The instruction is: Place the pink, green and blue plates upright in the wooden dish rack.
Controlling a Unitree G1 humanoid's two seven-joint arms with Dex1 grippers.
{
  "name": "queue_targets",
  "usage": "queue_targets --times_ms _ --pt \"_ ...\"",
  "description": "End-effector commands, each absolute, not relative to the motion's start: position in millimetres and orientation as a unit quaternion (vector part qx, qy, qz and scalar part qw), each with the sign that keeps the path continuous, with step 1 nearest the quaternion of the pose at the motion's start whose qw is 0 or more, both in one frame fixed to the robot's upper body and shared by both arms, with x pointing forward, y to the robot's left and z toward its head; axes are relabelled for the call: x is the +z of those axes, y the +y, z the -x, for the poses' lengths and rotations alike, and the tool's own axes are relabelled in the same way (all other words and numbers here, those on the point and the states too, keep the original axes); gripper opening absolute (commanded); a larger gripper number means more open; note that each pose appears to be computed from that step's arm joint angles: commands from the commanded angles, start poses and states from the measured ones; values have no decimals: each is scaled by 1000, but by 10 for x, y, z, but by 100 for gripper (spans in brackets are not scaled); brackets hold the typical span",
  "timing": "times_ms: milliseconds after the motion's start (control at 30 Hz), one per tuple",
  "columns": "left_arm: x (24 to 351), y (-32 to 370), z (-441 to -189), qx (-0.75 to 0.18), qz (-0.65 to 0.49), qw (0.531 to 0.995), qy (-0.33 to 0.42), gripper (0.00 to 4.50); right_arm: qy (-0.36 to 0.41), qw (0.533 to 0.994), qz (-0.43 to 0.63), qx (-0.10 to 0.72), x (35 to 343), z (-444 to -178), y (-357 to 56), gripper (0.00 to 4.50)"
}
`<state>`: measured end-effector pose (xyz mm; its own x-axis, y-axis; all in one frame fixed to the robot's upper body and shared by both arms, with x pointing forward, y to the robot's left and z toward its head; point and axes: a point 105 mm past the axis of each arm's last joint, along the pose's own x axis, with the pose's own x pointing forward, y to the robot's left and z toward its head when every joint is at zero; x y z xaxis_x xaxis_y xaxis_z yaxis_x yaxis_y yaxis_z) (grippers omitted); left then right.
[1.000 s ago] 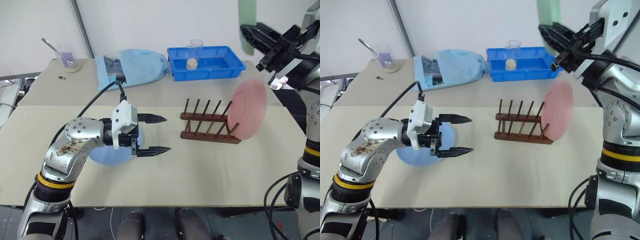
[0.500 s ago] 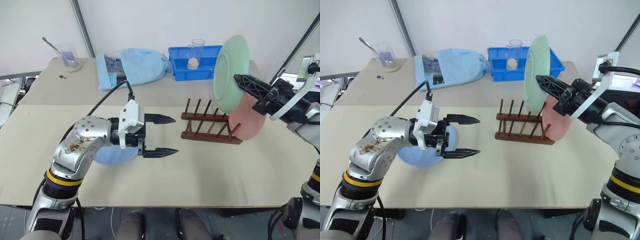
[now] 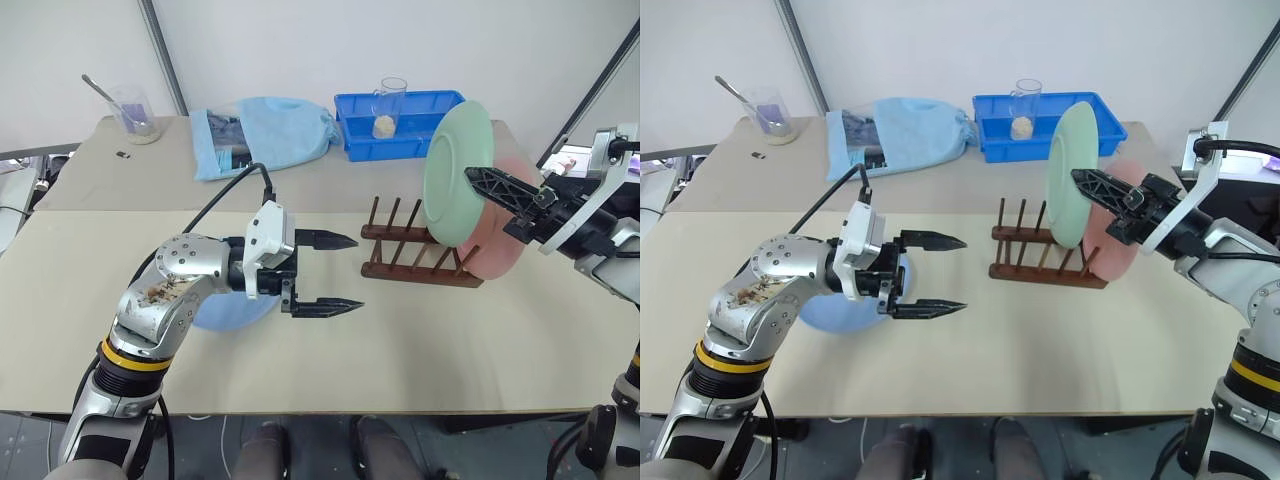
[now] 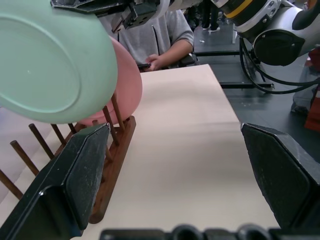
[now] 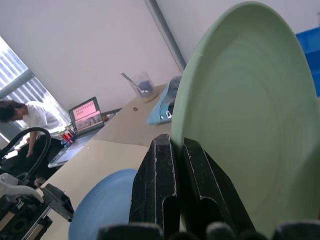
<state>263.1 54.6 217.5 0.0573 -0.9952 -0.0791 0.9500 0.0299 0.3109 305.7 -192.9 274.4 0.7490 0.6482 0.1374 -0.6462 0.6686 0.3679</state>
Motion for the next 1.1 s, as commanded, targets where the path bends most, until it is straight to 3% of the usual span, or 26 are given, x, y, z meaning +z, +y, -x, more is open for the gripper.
queue_targets --times_ms 33,800,1100 --pt "2279 522 -2612 -683 -152 707 -106 450 -30 906 -208 367 2951 -2982 -1909 3" --pt "2279 498 -2601 -685 -142 706 -111 450 24 919 -229 320 2767 -3182 -1964 3" --pt "2303 525 -2638 -676 -124 720 -99 450 -5 941 -162 297 2889 -3230 -2027 317"
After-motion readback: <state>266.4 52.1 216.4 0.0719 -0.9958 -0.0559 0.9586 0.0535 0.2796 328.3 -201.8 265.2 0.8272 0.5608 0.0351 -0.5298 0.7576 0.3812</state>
